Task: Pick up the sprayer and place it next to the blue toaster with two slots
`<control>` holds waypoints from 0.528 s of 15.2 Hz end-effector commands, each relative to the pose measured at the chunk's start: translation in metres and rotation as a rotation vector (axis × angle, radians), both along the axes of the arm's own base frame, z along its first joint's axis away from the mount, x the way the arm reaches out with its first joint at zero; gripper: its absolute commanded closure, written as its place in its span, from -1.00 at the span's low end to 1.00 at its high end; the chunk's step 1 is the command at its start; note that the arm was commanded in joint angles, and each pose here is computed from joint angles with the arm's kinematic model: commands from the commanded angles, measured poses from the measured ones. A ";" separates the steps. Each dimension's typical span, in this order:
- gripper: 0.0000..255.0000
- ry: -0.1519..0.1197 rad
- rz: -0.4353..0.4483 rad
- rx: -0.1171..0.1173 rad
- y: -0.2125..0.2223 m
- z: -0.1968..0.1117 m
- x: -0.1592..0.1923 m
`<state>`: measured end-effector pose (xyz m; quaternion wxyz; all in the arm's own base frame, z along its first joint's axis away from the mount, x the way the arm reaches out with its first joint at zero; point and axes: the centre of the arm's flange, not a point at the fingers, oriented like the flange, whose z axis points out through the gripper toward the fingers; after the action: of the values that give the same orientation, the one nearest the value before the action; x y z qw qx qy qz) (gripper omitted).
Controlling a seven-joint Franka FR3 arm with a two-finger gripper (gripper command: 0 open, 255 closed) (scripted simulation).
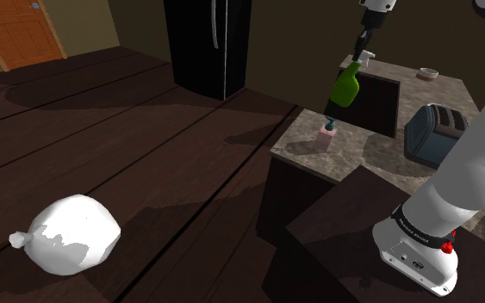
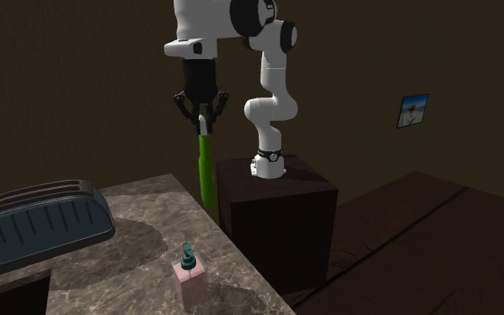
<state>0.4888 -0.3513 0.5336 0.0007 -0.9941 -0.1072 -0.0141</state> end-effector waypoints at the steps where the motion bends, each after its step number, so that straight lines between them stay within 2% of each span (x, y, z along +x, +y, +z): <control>1: 1.00 0.000 0.000 0.000 -0.013 0.002 -0.016; 8: 1.00 0.000 0.000 0.000 -0.068 0.003 -0.091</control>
<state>0.4097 -0.4129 0.5339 0.0005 -0.9943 -0.1057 -0.0143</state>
